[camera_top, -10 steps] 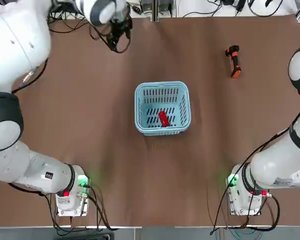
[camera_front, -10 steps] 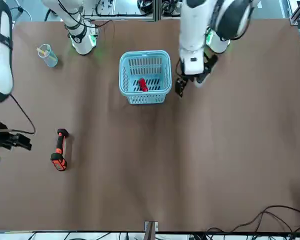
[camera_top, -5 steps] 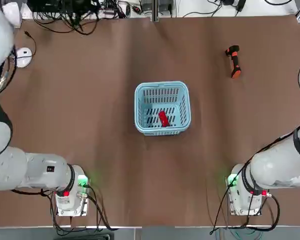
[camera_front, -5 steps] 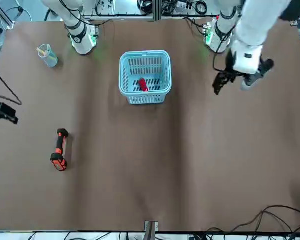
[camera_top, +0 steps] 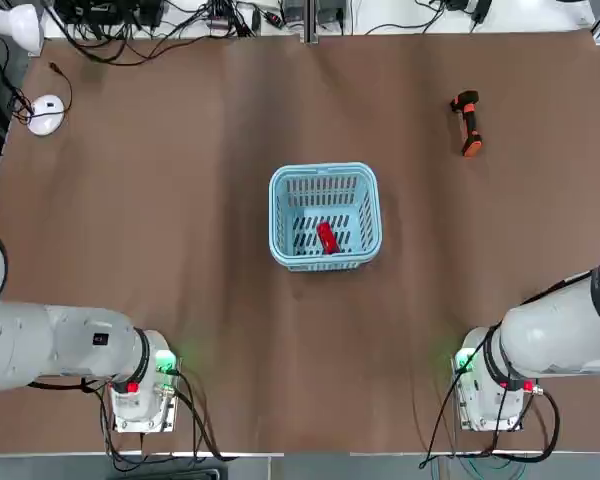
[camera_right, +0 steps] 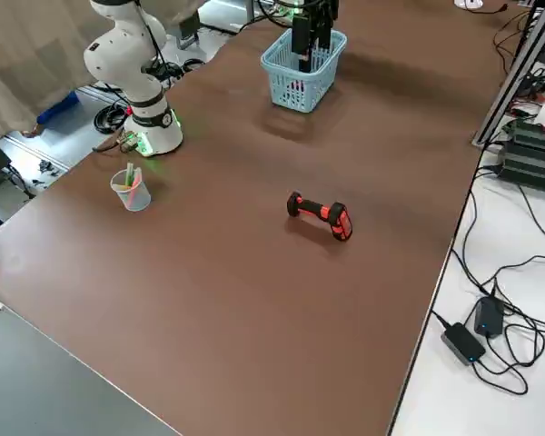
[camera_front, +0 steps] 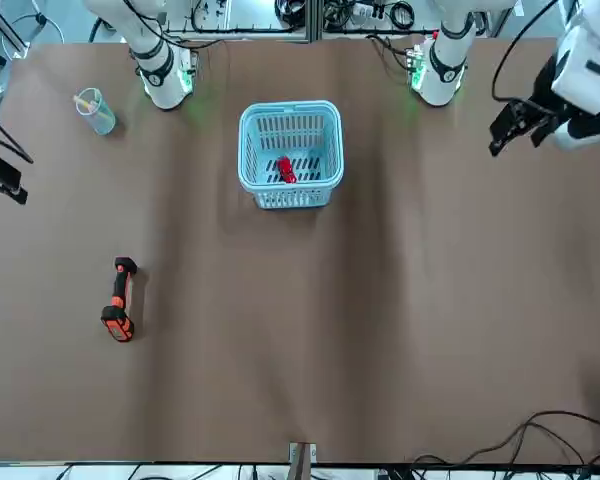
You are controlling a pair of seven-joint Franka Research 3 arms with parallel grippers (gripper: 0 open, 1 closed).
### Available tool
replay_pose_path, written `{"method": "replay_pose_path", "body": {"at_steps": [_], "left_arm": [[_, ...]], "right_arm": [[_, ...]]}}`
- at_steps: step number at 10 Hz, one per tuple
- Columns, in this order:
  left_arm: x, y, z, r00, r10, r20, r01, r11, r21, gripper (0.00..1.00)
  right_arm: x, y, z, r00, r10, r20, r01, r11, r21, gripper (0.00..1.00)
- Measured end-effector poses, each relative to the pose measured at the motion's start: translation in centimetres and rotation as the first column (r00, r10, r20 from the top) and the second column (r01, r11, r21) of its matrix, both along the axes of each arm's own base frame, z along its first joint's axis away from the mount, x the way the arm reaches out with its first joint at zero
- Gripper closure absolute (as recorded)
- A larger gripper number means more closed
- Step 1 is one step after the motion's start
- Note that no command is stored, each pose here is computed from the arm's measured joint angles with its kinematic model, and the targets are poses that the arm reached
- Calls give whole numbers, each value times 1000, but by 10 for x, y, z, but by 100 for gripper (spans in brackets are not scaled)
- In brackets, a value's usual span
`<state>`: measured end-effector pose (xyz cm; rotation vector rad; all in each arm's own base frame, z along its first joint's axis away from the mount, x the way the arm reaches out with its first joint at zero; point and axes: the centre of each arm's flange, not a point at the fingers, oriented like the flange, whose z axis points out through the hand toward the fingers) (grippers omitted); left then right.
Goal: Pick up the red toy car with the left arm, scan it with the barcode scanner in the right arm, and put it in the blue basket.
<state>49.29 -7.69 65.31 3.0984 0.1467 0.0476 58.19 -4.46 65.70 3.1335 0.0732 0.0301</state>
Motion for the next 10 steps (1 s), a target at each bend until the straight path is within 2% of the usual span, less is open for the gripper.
{"method": "replay_pose_path", "body": {"at_steps": [1, 3, 5, 7, 8, 10], "left_arm": [[-2, 13, 2, 998, -59, -19, 59, 998, 0, 0], [-1, 35, 7, 990, -142, -12, 142, 990, -5, 0], [-2, 46, 8, 979, -201, -19, 200, 980, -9, 0], [-1, 45, 3, 978, -206, -42, 206, 978, -12, 0], [4, 44, -1, 977, -208, -49, 208, 978, -13, 0], [27, 42, -1, 977, -209, -41, 208, 978, -11, 0]], "right_arm": [[-1, 4, 2, 1000, -27, 5, 27, 999, 27, 0], [-3, 9, 7, 997, -75, 9, 75, 995, 72, 0], [-9, 6, 9, 999, -43, -2, 43, 997, 69, 0], [-16, 1, 8, 1000, -26, -17, 27, 998, 62, 0], [-17, 0, 6, 999, -26, -22, 27, 998, 57, 0], [-16, -3, 1, 999, -30, -34, 32, 998, 51, 0]]}}
